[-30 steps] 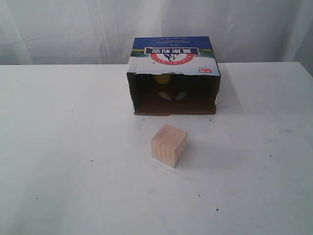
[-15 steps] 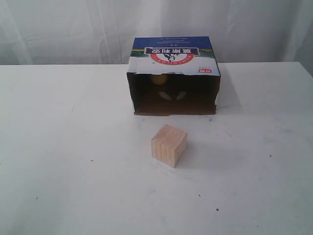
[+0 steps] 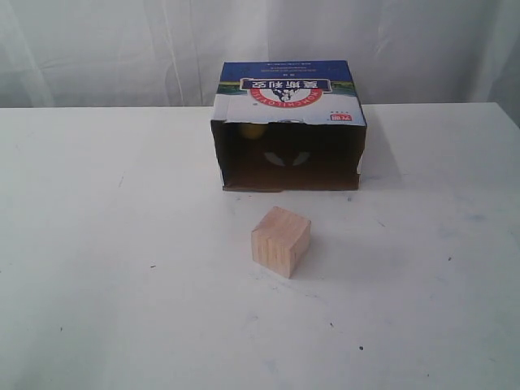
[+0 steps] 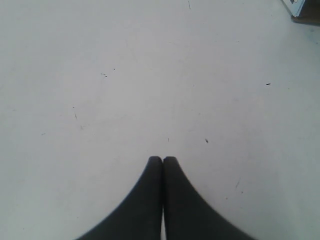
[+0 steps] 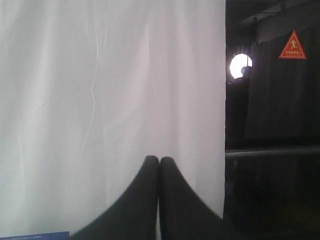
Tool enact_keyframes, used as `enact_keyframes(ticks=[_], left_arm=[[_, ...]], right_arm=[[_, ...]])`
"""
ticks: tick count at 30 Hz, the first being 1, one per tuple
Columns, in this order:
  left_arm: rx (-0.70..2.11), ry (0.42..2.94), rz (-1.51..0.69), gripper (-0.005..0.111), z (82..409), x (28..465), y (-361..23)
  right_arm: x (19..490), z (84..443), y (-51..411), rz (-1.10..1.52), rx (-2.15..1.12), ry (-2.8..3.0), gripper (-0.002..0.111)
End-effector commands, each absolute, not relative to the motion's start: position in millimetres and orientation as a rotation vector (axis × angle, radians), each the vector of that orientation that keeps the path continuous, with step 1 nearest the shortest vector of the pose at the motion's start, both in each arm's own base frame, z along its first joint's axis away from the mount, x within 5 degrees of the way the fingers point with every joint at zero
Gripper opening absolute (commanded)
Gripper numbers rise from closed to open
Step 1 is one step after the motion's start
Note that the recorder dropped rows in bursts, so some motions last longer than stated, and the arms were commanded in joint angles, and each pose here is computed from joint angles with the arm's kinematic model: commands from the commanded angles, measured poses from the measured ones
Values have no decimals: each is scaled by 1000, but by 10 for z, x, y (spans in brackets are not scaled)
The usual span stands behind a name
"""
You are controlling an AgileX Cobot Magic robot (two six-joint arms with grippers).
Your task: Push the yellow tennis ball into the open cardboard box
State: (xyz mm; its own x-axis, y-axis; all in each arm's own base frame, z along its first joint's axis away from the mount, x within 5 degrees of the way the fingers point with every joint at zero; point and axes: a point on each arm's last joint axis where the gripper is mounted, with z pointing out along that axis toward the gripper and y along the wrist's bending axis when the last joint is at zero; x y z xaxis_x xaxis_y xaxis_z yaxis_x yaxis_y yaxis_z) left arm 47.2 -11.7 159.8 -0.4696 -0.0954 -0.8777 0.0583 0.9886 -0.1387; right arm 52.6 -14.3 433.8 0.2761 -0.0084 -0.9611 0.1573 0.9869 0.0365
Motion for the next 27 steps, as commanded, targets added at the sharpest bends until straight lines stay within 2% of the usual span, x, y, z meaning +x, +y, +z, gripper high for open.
enact_keyframes(ticks=[1, 4, 9, 10, 11, 14, 19, 27], left_arm=[[-27, 2101, -207, 0, 1541, 452, -134], [-27, 2101, -207, 0, 1541, 452, -134], [-27, 2101, -207, 0, 1541, 452, -134], [-27, 2101, -207, 0, 1541, 452, -134], [-27, 2101, -207, 0, 1541, 452, -134], [-27, 2101, -207, 0, 1541, 452, -134], [-26, 2098, -207, 0, 1542, 451, -134], [-26, 2098, -207, 0, 1542, 451, -134]], right_arm=[[529, 4255, -108, -172, 40, 1257, 0], [543, 3888, -96, -159, 30, 1311, 0], [541, 3002, -51, 38, 126, 1412, 0], [543, 2862, -51, 60, 150, 1433, 0], [551, 2560, -54, 81, 190, 1480, 0], [557, 2142, -70, 70, 246, 1527, 0], [523, 1816, -107, 10, 311, 1808, 0], [517, 1795, -109, -31, 268, 1839, 0]])
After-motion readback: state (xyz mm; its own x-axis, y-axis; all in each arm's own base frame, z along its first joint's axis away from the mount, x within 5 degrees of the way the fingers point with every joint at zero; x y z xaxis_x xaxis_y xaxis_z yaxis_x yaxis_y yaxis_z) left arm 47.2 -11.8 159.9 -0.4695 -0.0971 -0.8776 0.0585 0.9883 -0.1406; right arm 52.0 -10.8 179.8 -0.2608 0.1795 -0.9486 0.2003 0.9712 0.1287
